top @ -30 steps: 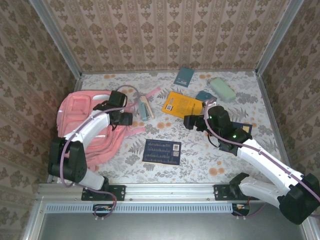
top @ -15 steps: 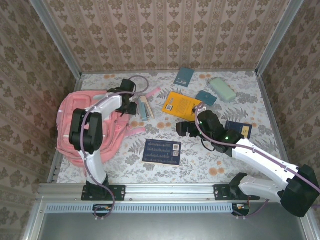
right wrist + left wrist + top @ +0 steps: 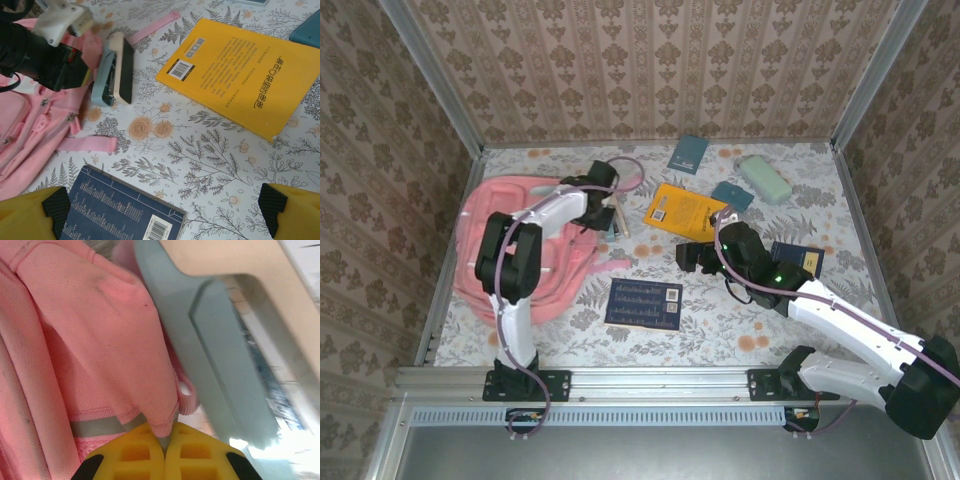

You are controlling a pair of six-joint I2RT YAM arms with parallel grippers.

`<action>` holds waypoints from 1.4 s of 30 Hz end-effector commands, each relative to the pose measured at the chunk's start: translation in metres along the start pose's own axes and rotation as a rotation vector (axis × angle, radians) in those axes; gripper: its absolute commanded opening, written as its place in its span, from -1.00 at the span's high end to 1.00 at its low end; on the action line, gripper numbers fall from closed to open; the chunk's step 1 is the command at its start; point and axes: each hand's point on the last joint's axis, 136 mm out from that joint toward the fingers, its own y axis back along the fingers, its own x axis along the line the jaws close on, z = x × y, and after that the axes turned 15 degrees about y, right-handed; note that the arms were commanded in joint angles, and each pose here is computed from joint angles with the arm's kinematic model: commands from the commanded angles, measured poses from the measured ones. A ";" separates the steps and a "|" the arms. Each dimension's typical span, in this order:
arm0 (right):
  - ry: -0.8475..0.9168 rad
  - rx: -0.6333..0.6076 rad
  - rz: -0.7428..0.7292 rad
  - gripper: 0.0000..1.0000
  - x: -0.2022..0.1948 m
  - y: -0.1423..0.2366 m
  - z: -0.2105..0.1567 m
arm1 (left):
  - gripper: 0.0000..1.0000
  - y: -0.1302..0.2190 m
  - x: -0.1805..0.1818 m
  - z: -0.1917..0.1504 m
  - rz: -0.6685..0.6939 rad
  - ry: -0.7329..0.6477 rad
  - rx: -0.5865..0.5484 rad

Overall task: Pack the student bag
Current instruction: Move the student bag to the middle-left of the table, then adjust the student bag at the top-left of the table.

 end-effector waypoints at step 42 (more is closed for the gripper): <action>-0.096 0.362 0.032 -0.08 0.051 -0.201 0.020 | -0.02 0.095 -0.024 -0.208 -0.299 0.637 0.044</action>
